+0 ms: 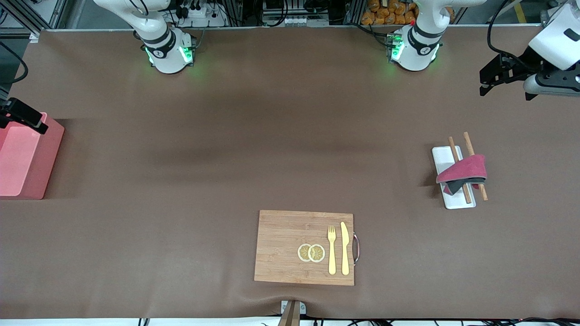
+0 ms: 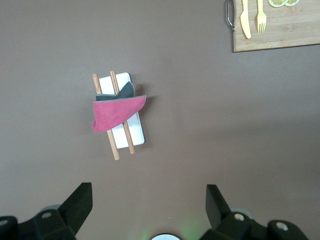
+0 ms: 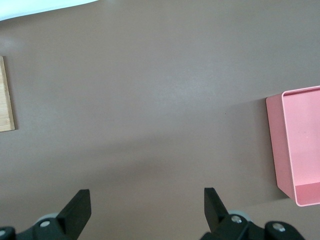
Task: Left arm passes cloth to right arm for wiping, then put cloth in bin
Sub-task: 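Move the left gripper down to the pink cloth on the white tray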
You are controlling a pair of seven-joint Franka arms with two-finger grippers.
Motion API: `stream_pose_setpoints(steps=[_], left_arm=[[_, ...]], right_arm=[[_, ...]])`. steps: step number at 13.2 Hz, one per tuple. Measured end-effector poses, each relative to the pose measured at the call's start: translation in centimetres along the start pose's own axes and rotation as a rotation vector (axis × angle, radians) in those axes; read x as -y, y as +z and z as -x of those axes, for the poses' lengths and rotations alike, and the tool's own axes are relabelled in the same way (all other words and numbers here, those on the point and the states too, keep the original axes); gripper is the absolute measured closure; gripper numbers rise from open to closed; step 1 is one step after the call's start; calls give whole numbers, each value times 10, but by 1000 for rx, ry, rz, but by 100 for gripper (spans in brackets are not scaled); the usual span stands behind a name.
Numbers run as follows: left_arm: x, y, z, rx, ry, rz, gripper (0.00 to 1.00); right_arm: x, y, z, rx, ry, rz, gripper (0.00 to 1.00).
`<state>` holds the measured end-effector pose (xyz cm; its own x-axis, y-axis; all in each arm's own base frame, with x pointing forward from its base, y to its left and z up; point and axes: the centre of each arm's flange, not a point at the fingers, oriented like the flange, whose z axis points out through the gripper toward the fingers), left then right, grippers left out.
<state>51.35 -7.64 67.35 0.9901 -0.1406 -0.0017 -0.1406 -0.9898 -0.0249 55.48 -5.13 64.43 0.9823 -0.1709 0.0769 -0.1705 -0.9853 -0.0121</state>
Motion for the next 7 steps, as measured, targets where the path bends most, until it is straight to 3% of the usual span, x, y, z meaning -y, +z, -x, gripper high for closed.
stream_pose_setpoints(steps=[5, 7], left_arm=[[1, -5, 0, -12, -2, -8, 0], [6, 0, 1, 25, -8, -40, 0]], right_arm=[[0, 0, 0, 1, 0, 0, 0], [0, 0, 0, 4, 0, 1, 0]])
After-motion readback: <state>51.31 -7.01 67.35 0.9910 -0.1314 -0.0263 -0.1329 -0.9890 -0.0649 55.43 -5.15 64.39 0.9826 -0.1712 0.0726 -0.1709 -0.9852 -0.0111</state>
